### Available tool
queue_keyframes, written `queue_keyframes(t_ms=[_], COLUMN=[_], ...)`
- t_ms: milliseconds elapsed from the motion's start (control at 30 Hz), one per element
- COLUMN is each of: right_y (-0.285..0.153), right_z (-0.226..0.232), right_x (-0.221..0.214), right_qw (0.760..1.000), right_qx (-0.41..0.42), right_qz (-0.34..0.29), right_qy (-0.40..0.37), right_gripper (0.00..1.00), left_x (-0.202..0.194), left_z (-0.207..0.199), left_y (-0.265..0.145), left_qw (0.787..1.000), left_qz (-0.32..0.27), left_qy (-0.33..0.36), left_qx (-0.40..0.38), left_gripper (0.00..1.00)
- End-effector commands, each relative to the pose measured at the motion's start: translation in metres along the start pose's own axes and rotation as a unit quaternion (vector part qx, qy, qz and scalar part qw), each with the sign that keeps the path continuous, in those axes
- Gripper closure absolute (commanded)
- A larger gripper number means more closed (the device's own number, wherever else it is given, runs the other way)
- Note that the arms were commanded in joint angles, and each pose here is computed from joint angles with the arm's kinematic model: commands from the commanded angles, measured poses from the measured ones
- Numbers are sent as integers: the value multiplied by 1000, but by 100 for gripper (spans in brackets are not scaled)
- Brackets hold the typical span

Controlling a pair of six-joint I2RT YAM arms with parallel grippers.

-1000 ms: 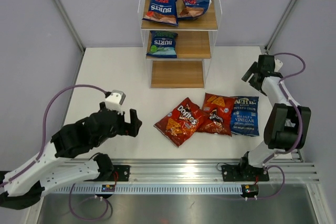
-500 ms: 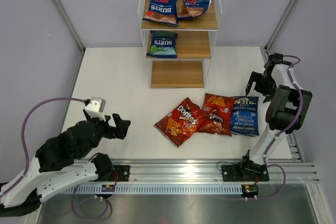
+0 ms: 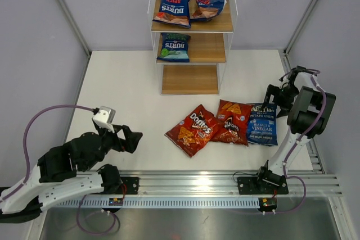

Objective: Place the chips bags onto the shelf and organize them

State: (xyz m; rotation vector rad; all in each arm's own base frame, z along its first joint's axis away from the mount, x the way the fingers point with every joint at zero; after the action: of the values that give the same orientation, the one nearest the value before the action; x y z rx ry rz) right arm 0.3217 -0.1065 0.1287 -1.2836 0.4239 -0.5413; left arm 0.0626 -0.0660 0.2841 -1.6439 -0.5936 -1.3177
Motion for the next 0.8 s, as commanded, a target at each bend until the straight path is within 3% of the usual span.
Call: queue_keyframes(t_ms=[0, 133, 267, 333, 633, 767], right_y=[8, 17, 20, 18, -14, -40], right_z=[4, 5, 6, 8, 13, 12], right_x=[5, 5, 6, 8, 14, 20], right_qw=[1000, 999, 999, 998, 999, 997], right_qx=[23, 35, 44, 49, 28, 16], right_qz=[6, 31, 27, 28, -21, -67], right_qy=[-19, -18, -16, -14, 11, 36], right_gripper=[8, 23, 58, 70, 100, 100], left_x=[4, 4, 4, 4, 3, 3], left_z=[1, 2, 1, 1, 3, 2], left_y=[-1, -3, -3, -4, -9, -8], left_qw=[1000, 999, 999, 999, 999, 999], left_qz=[-24, -29, -29, -32, -44, -42], left_qy=[-17, -19, -17, -18, -26, -24], left_qx=[6, 2, -4, -7, -17, -17], left_gripper=[1, 1, 1, 1, 1, 1])
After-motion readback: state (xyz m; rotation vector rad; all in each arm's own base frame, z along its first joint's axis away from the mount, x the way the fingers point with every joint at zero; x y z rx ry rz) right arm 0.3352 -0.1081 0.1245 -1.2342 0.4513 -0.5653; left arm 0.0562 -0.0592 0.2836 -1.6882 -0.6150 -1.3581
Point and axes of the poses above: each gripper's point midway between its finger pads, its own y axis out along the fingers, its own z axis along the line the jaws close on, x = y × z, the point moved 9 cm from there along -y, back along the fingers, and after that the axes turned 15 degrees about y, right-handed, at the moved point
